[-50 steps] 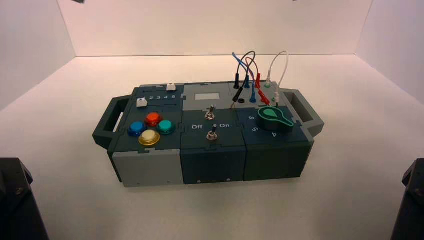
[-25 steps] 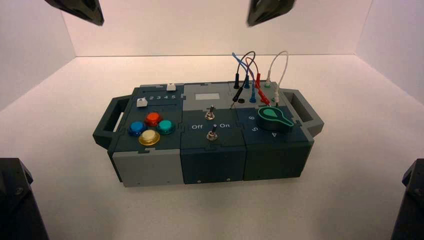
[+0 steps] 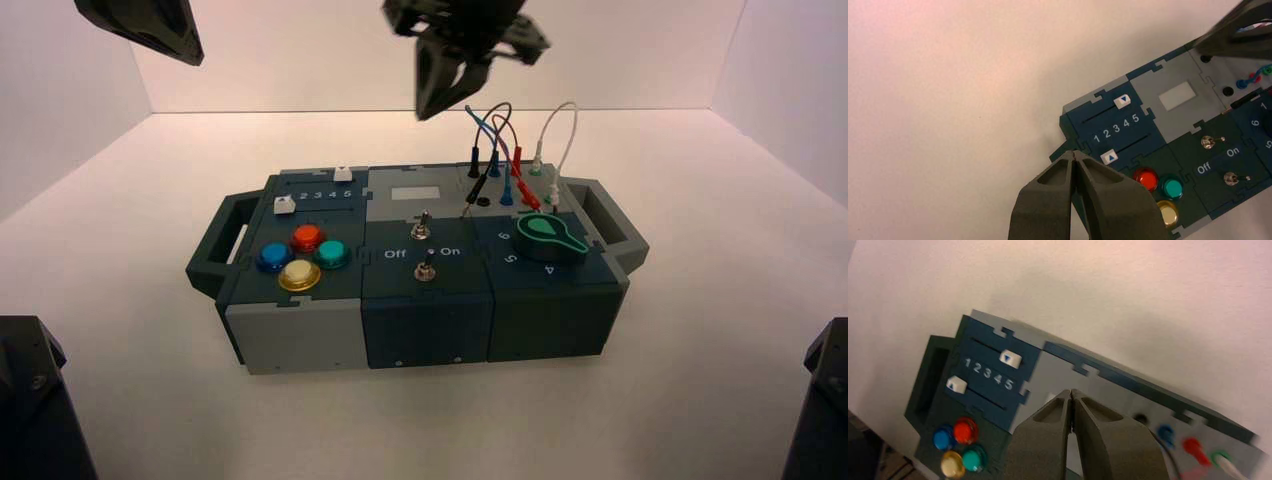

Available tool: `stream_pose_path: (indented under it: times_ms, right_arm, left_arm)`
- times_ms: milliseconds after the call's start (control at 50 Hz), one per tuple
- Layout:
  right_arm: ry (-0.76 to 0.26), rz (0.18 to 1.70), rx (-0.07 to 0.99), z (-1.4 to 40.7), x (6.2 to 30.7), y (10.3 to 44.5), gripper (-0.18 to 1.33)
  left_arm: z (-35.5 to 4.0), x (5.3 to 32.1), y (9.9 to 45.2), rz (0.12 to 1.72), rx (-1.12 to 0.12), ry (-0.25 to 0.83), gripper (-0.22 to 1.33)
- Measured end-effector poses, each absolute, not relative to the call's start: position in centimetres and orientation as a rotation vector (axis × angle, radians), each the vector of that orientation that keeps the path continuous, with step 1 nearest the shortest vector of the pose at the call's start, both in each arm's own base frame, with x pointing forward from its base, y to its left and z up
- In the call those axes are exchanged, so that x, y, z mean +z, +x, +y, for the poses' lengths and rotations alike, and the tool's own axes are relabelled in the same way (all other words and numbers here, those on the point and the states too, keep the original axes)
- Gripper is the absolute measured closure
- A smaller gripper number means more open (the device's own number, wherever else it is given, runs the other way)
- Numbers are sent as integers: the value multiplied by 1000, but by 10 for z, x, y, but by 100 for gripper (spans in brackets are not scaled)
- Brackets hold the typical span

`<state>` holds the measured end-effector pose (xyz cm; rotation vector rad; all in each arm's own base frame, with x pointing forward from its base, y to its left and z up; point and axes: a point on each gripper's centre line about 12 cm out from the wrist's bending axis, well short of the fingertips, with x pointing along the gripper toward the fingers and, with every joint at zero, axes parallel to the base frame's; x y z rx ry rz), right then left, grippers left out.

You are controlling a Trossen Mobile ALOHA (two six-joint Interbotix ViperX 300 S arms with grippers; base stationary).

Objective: Move the top slider to position 4.

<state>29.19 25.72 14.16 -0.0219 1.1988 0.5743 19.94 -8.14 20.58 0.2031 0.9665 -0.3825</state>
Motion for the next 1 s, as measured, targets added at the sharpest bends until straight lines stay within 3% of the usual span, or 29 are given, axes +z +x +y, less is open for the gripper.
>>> stream_pose_path:
  times_ms: [560,1000]
  right_arm:
    - [-6,1346,602,302,103,300,129]
    - [30,1367,601,306,98,300,129]
  left_arm:
    - [-82,200,201,992,-381,207,127]
    - [-82,201,201,991,-381,207,127]
